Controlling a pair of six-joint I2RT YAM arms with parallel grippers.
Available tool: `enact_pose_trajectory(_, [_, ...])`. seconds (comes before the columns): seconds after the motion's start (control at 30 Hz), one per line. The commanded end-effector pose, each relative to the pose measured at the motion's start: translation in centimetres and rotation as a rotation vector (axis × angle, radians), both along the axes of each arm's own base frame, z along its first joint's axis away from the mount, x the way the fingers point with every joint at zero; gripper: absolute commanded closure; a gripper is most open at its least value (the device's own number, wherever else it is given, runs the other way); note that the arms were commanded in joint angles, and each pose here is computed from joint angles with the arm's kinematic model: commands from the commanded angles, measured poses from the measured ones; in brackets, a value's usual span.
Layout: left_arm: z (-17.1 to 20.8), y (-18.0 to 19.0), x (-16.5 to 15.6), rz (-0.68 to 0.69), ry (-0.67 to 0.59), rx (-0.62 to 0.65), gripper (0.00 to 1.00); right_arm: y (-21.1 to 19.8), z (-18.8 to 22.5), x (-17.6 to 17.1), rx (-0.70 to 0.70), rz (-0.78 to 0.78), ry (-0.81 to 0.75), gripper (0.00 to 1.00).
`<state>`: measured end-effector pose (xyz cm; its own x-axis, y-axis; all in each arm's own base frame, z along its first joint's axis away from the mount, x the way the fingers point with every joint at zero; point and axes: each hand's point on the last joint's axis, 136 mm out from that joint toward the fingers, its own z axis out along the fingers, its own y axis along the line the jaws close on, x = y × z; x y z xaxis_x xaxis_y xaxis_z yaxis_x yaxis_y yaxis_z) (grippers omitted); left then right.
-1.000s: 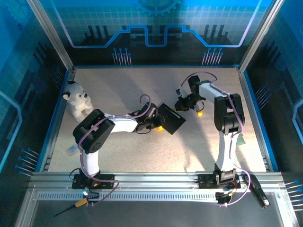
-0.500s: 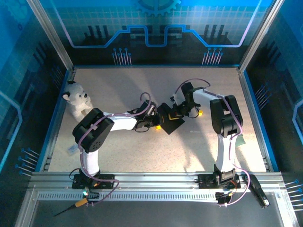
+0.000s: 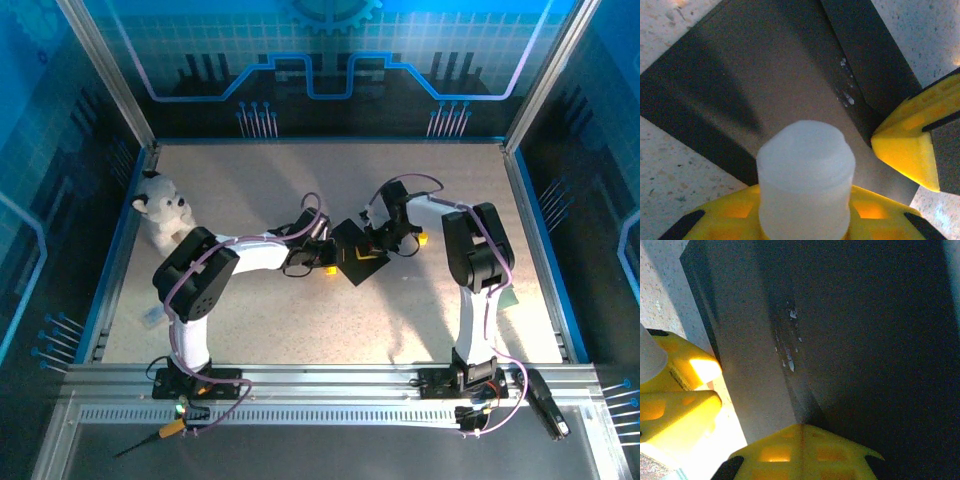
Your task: Place the letter into the envelope and seal it
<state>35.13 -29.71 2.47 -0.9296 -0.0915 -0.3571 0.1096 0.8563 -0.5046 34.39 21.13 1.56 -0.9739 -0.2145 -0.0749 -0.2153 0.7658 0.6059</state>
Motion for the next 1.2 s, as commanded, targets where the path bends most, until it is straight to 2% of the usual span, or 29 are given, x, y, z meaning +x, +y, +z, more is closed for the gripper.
enact_pose_trajectory(0.0, [-0.2,0.0,-0.2,-0.075,0.014,0.032,1.00,-0.5,2.3,1.0,0.072,-0.062,-0.023,1.00])
enact_pose_trajectory(0.23, [-0.2,0.2,-0.3,-0.114,0.015,0.051,1.00,-1.1,6.2,4.3,0.261,-0.170,-0.041,1.00])
enact_pose_trajectory(0.47, [-0.5,0.1,-0.3,-0.114,0.025,0.049,1.00,-1.4,4.1,5.5,0.261,-0.211,0.008,1.00])
enact_pose_trajectory(0.8, [-0.7,0.1,0.0,-0.127,0.025,0.065,1.00,-0.9,0.4,3.4,0.150,-0.185,0.077,1.00])
enact_pose_trajectory(1.17, [-0.5,1.4,0.7,-0.109,0.022,0.068,1.00,-1.8,-3.0,-0.7,-0.045,-0.171,0.133,1.00])
